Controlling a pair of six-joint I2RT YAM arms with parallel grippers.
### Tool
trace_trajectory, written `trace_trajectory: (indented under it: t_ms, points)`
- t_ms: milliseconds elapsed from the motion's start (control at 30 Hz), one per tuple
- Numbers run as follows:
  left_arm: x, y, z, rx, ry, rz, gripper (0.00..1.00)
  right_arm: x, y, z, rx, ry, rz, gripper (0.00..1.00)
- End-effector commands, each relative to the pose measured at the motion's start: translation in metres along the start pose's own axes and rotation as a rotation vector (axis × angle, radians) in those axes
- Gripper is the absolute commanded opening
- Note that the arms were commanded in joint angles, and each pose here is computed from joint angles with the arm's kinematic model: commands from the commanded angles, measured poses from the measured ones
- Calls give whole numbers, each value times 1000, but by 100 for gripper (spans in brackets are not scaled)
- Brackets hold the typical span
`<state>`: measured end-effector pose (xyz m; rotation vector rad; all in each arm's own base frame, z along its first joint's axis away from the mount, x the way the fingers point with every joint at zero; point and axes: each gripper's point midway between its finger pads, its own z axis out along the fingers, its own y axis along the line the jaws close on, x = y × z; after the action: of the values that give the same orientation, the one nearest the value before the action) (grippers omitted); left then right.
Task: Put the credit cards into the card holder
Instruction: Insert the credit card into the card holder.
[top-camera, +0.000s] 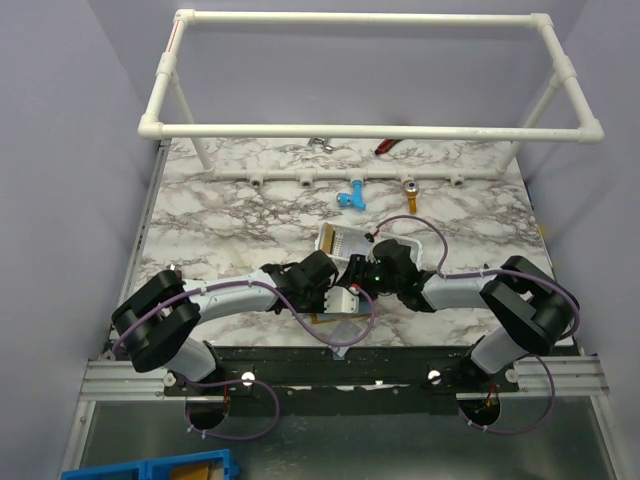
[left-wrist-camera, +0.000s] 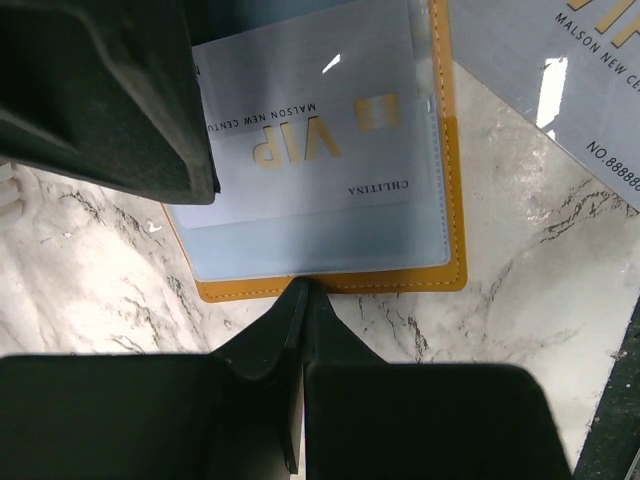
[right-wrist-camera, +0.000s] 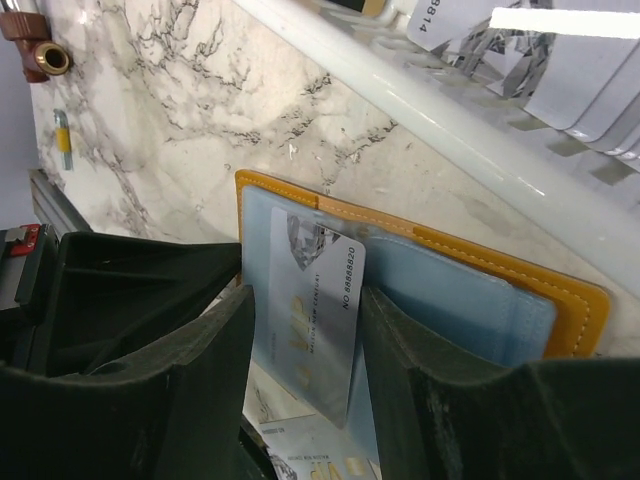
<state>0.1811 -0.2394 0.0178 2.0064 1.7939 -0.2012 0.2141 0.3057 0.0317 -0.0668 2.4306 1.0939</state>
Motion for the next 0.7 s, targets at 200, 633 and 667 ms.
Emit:
trace_trajectory:
  t_ms: [200, 633, 667]
  points:
    - [13, -25, 9, 74, 6, 3, 0, 49, -20, 6, 96, 185, -54, 53]
    - [12, -24, 2, 31, -36, 5, 0, 40, -33, -30, 251, 154, -48, 52]
    - [12, -24, 2, 32, -35, 5, 0, 39, -30, -30, 244, 156, -50, 51]
